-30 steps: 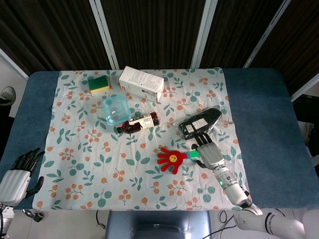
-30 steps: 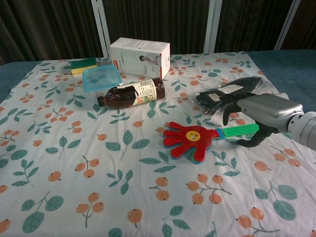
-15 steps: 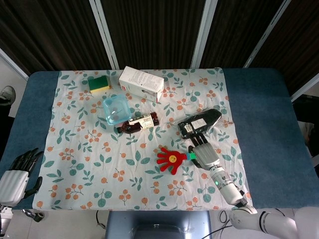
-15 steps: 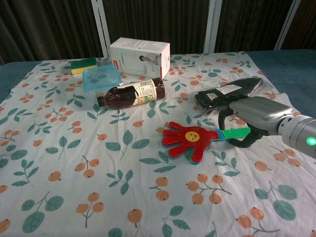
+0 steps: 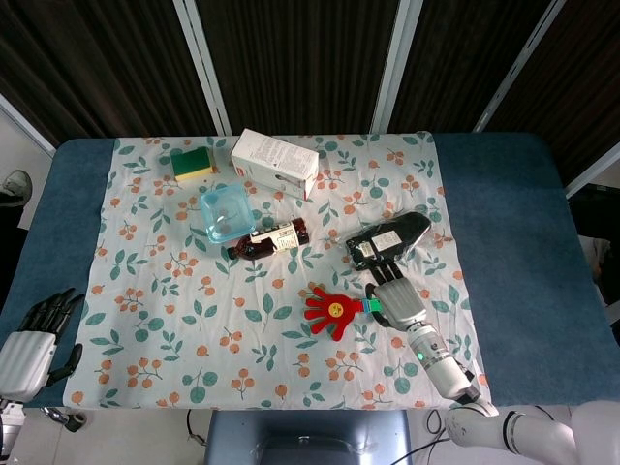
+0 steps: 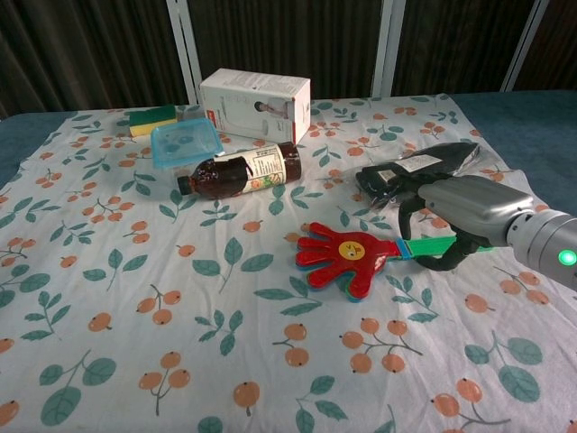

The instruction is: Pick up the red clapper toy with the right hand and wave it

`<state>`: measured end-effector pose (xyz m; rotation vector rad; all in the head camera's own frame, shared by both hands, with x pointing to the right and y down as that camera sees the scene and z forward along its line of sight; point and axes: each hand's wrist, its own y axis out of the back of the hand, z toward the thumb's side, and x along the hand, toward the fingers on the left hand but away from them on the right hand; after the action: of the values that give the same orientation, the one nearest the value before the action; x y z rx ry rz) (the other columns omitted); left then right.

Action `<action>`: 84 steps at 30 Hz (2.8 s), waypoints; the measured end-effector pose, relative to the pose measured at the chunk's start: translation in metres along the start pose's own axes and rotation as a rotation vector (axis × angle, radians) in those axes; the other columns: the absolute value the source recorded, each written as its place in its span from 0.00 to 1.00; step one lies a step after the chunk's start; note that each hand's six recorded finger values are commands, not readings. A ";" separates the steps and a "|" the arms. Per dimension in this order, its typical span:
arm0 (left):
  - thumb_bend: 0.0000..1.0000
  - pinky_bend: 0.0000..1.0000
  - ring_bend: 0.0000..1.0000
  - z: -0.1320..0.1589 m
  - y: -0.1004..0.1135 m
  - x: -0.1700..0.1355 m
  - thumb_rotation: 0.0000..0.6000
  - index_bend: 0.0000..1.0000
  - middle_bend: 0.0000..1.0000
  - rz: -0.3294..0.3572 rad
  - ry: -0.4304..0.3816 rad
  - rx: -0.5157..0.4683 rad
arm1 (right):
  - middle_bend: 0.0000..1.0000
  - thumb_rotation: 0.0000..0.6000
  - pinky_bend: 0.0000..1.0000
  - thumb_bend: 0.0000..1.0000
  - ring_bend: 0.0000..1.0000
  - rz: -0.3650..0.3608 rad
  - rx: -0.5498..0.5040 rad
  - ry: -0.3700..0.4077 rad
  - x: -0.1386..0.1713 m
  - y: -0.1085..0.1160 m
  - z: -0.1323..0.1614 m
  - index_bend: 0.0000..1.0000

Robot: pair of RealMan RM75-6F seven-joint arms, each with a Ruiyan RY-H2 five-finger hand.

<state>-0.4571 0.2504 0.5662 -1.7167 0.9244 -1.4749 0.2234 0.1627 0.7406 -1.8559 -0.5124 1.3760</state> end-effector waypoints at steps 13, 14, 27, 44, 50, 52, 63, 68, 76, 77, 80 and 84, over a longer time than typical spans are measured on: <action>0.47 0.12 0.00 0.001 0.001 0.000 1.00 0.00 0.00 0.005 -0.003 0.000 | 0.29 1.00 0.05 0.48 0.10 -0.023 0.003 0.004 0.001 0.002 0.002 0.76; 0.47 0.12 0.00 0.001 0.001 0.000 1.00 0.00 0.00 0.006 -0.003 0.000 | 0.34 1.00 0.12 0.49 0.16 -0.027 0.004 0.008 0.001 0.002 0.003 0.78; 0.47 0.12 0.00 0.000 0.003 -0.003 1.00 0.00 0.00 0.015 -0.006 -0.004 | 0.62 1.00 0.69 0.54 0.65 -0.137 -0.059 0.121 0.014 0.021 0.024 0.92; 0.47 0.12 0.00 -0.001 0.006 -0.006 1.00 0.00 0.00 0.026 -0.003 -0.009 | 0.76 1.00 0.87 0.54 0.84 -0.178 -0.498 0.166 0.024 0.032 0.033 0.95; 0.47 0.12 0.00 -0.001 0.004 -0.004 1.00 0.00 0.00 0.019 -0.001 -0.003 | 0.76 1.00 0.87 0.54 0.84 -0.242 -0.956 0.221 0.038 0.049 0.031 0.94; 0.47 0.12 0.00 0.000 0.004 -0.004 1.00 0.00 0.00 0.017 0.000 0.000 | 0.76 1.00 0.87 0.54 0.84 -0.272 -1.118 0.253 0.045 0.056 0.027 0.94; 0.47 0.13 0.00 0.000 0.001 -0.001 1.00 0.00 0.00 0.008 0.006 0.006 | 0.76 1.00 0.88 0.54 0.83 -0.298 -1.637 0.382 0.062 0.068 0.016 0.93; 0.47 0.12 0.00 0.000 0.002 -0.002 1.00 0.00 0.00 0.008 0.005 0.003 | 0.76 1.00 0.88 0.54 0.84 -0.249 -1.472 0.315 0.055 0.055 0.016 0.93; 0.47 0.13 0.00 0.001 0.001 -0.002 1.00 0.00 0.00 0.006 0.000 0.004 | 0.76 1.00 0.88 0.54 0.83 -0.148 -0.808 0.119 0.045 0.030 0.013 0.93; 0.47 0.13 0.00 0.001 0.001 -0.002 1.00 0.00 0.00 0.006 -0.001 0.004 | 0.76 1.00 0.88 0.54 0.84 -0.139 -0.741 0.108 0.045 0.029 0.013 0.93; 0.47 0.13 0.00 0.002 0.001 -0.001 1.00 0.00 0.00 0.008 -0.003 0.005 | 0.76 1.00 0.88 0.54 0.84 -0.132 -0.580 0.097 0.047 0.032 0.017 0.93; 0.47 0.13 0.00 0.002 0.000 -0.001 1.00 0.00 0.00 0.008 -0.003 0.009 | 0.76 1.00 0.87 0.54 0.84 -0.182 -0.507 0.112 0.052 0.046 0.023 0.93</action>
<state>-0.4556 0.2510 0.5655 -1.7063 0.9212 -1.4685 0.2148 0.1775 0.6697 -2.2020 -1.0179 1.0764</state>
